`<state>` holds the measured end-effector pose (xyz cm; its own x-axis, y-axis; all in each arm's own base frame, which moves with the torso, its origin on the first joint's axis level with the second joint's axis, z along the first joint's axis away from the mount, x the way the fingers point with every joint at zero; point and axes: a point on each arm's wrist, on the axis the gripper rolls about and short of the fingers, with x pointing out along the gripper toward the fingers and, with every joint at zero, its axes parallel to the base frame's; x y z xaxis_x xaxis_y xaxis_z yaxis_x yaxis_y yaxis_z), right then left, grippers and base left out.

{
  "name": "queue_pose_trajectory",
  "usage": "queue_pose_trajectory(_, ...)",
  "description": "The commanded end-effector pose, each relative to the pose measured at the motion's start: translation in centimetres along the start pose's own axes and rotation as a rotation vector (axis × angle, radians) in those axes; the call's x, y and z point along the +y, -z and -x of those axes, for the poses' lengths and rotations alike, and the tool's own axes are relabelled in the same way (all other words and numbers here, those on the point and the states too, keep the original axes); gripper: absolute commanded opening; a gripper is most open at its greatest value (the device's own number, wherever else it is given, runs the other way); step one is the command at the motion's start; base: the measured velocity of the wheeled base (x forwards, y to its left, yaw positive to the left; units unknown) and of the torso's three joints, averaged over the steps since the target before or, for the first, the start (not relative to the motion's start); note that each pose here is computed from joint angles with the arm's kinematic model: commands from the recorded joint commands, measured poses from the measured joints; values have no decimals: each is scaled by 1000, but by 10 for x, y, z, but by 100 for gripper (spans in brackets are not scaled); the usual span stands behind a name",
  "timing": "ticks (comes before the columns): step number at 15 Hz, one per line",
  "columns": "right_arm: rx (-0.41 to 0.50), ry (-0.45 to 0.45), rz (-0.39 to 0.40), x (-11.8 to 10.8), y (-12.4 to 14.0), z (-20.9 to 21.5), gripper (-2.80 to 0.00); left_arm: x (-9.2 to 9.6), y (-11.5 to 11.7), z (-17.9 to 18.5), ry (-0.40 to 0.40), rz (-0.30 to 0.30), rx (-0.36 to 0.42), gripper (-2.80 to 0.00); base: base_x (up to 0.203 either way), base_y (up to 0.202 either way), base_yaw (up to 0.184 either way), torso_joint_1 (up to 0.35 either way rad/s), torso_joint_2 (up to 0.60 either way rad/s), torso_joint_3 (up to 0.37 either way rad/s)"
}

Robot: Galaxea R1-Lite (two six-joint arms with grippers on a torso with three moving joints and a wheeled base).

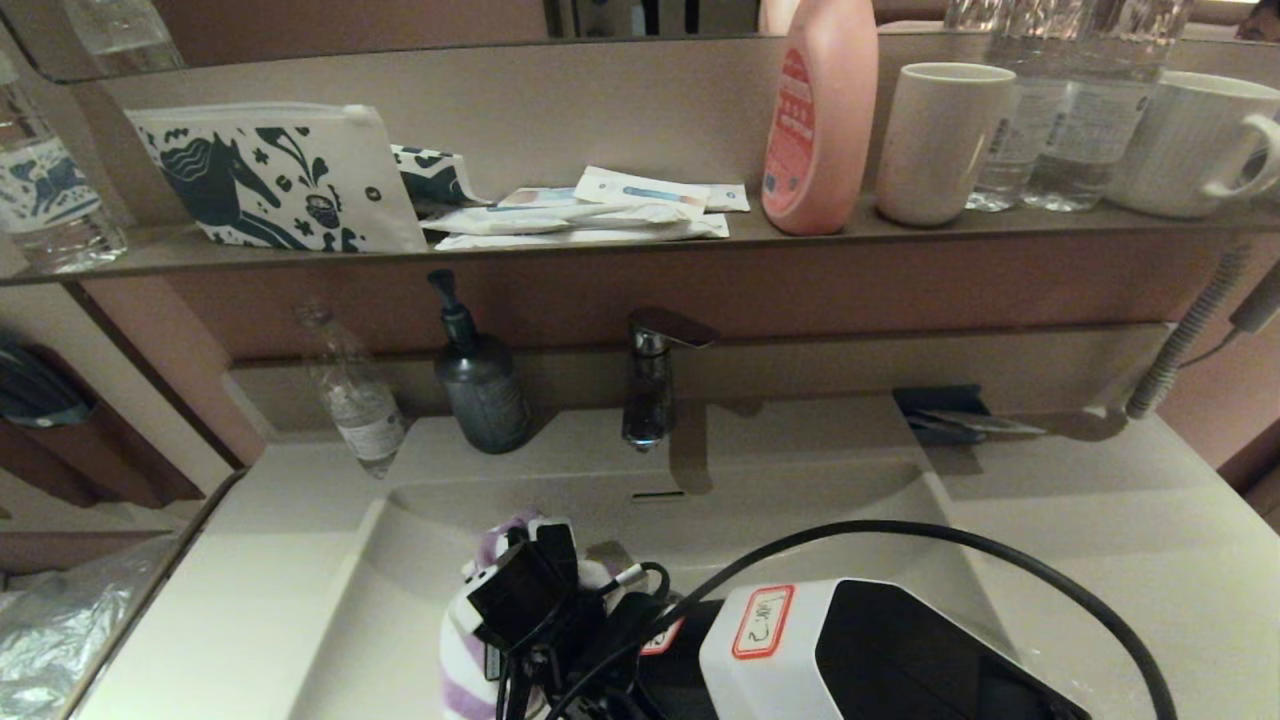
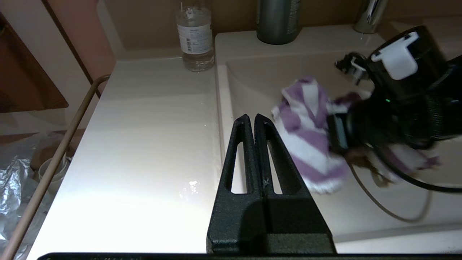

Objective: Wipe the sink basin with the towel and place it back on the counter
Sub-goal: Wipe the sink

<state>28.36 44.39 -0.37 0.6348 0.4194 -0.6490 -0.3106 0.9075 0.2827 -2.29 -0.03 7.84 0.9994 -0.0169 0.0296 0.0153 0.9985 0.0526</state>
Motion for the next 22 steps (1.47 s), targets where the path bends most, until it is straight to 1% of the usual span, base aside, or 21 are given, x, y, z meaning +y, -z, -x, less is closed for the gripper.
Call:
queue_pose_trajectory(1,-43,95,-29,-24,-2,-19,-280,0,0,0,0,0,0,-280,0,0,0,0,0,0)
queue_pose_trajectory(3,-51,145,-58,-42,-10,-23,-280,0,0,0,0,2,0,-280,0,0,0,0,0,0)
queue_pose_trajectory(5,-41,180,-74,-58,-18,-19,-280,0,0,0,0,0,0,-280,0,0,0,0,0,0)
queue_pose_trajectory(7,-22,219,-82,-74,-25,-7,-280,0,0,0,0,0,0,-280,0,0,0,0,0,0)
queue_pose_trajectory(12,29,330,-111,-123,-39,32,-280,0,0,0,0,0,0,-280,0,0,0,0,0,0)
queue_pose_trajectory(17,127,451,-104,-165,-20,75,-280,0,0,0,0,0,0,-280,0,0,0,0,0,0)
queue_pose_trajectory(19,165,488,-98,-178,-11,94,-280,0,0,0,0,0,0,-280,0,0,0,0,0,0)
queue_pose_trajectory(20,198,509,-84,-184,-2,102,-280,0,0,0,0,0,0,-280,0,0,0,0,0,0)
queue_pose_trajectory(22,304,562,-32,-193,21,120,-280,0,0,0,0,0,0,-280,0,0,0,0,0,0)
